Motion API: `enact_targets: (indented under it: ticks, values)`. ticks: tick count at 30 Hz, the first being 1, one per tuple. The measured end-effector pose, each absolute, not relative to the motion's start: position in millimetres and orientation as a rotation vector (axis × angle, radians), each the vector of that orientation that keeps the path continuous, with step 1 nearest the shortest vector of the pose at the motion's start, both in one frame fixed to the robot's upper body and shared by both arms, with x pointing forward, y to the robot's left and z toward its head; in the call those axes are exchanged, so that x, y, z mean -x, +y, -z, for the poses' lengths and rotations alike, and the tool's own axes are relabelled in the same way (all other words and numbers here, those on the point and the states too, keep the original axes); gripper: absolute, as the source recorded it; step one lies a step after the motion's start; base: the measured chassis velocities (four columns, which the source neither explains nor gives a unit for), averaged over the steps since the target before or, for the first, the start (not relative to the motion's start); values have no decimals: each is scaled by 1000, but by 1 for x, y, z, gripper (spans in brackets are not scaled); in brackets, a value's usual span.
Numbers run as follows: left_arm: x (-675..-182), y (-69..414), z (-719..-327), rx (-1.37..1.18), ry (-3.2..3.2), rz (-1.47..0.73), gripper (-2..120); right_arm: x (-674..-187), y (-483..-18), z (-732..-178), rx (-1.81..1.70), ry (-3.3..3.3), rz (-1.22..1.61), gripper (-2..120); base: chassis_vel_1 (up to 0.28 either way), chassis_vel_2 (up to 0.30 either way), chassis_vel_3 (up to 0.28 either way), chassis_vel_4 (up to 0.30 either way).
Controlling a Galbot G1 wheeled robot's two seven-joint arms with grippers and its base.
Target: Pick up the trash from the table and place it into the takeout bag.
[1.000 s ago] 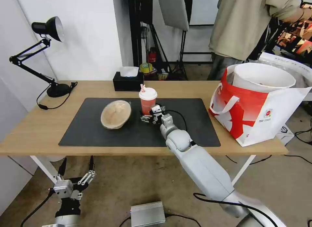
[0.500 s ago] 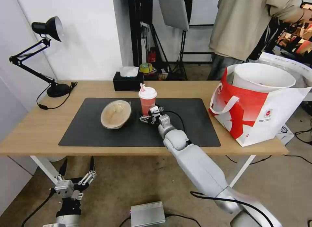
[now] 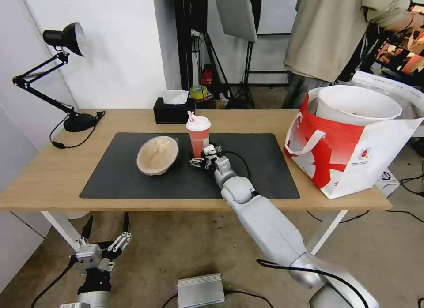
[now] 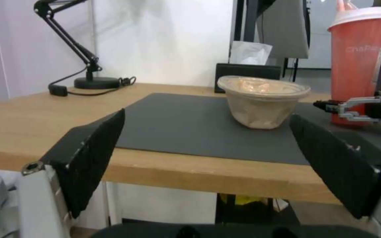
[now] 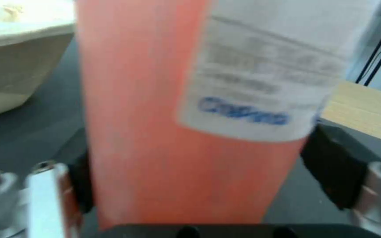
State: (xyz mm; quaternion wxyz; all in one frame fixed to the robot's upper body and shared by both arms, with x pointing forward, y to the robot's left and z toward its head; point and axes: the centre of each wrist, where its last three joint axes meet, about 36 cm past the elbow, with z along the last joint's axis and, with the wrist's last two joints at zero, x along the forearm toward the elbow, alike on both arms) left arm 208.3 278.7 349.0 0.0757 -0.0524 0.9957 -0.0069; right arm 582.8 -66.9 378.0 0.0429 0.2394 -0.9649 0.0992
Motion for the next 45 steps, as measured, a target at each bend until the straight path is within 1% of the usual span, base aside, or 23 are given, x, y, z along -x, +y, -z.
enact_targets:
  ticks: [1, 2, 3, 7, 8, 11, 12, 13, 17, 18, 22, 23, 24, 34, 45]
  values:
    - [-208, 279, -348, 158, 2987, 21, 100, -583, -67, -378, -734, -2950, -303, 81, 0, 0, 0, 0]
    - [-208, 279, -348, 158, 2988, 22, 100, -583, -68, -378, -737, -2949, -301, 78, 0, 0, 0, 0]
    - [-208, 279, -348, 158, 2988, 22, 100, -583, -68, -378, -737, -2949, -301, 78, 0, 0, 0, 0]
    - [-208, 278, -346, 158, 2989, 27, 100, -583, -69, -376, -738, -2948, -297, 60, 0, 0, 0, 0]
    - [-208, 278, -346, 158, 2989, 27, 100, -583, -69, -376, -738, -2948, -297, 60, 0, 0, 0, 0]
    - [-208, 278, -346, 158, 2990, 26, 100, -584, -69, -375, -739, -2955, -292, 46, 0, 0, 0, 0]
    - [-208, 278, -346, 158, 2990, 26, 100, -584, -70, -375, -738, -2958, -290, 43, 0, 0, 0, 0]
    - [-208, 278, -346, 158, 2990, 26, 100, -584, -70, -375, -738, -2958, -290, 43, 0, 0, 0, 0]
    - [-208, 278, -345, 158, 2990, 25, 100, -585, -69, -375, -737, -2965, -284, 32, 0, 0, 0, 0]
    - [-208, 278, -345, 158, 2990, 25, 100, -585, -69, -375, -737, -2965, -284, 32, 0, 0, 0, 0]
    - [-208, 278, -345, 157, 2990, 24, 100, -586, -70, -375, -738, -2967, -285, 23, 0, 0, 0, 0]
    - [-208, 278, -345, 157, 2990, 24, 100, -586, -70, -375, -738, -2967, -285, 23, 0, 0, 0, 0]
    - [-207, 277, -345, 157, 2990, 24, 100, -585, -70, -376, -738, -2968, -285, 20, 0, 0, 0, 0]
    - [-207, 278, -347, 157, 2988, 19, 100, -583, -76, -386, -743, -2994, -297, 12, 0, 0, 0, 0]
    - [-206, 281, -352, 154, 2980, 1, 100, -583, -93, -431, -760, -3050, -330, 12, 0, 0, 0, 0]
